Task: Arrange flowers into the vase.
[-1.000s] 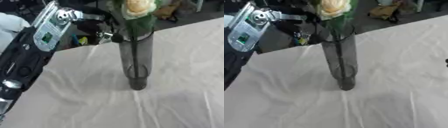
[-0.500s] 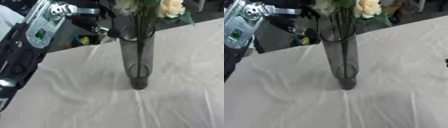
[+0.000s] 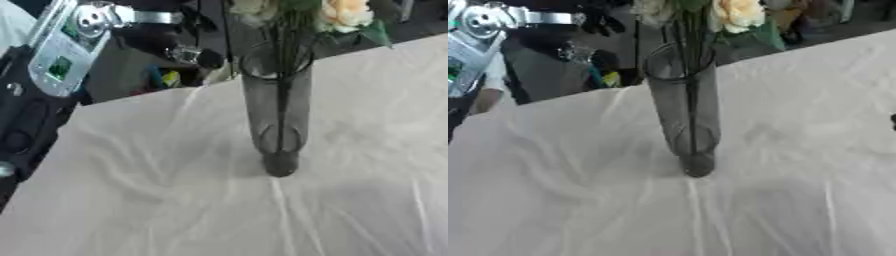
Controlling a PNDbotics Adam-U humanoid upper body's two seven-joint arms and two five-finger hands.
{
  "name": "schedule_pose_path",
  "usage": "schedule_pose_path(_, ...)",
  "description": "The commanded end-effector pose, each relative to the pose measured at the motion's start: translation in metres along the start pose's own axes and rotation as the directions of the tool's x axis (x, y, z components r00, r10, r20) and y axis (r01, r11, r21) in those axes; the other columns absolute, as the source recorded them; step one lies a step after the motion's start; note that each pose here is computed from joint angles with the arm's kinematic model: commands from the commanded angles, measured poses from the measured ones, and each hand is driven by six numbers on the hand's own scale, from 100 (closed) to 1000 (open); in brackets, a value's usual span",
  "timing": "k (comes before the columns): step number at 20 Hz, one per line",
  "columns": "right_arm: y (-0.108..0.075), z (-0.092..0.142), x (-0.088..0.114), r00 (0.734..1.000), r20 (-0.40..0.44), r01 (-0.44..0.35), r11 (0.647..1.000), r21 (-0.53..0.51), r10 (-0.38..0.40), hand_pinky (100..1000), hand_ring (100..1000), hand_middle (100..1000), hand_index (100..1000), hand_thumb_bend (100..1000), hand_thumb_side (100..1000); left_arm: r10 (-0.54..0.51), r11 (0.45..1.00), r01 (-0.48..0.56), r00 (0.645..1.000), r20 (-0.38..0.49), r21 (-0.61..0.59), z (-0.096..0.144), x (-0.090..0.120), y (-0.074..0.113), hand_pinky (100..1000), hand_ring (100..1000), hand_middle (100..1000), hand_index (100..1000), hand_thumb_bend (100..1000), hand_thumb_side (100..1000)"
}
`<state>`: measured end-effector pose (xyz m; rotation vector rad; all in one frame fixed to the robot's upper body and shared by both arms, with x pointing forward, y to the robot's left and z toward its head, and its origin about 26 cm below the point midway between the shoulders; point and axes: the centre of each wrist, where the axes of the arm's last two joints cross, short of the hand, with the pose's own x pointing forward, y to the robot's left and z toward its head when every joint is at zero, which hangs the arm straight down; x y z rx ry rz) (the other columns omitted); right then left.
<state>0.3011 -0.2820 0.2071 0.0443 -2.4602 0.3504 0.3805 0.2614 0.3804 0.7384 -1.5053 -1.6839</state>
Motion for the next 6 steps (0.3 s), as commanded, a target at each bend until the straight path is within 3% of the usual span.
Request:
schedule_pose_path(1,-0.006,-0.005,0.008,0.999,0.036,-0.034,0.999,0.007,0.034,684,544,507,761,100,1000,0.002,0.997,-0.001,1.0,-0.018,0.072,0.034,-0.005,0.019,915,916,925,1000,758,1000)
schedule_pose_path(6,-0.008,-0.005,0.009,0.998,0.05,-0.041,0.999,-0.009,0.041,684,544,507,761,100,1000,0.065,0.984,-0.066,0.998,0.013,0.164,0.069,0.0,0.022,894,901,915,1000,691,1000)
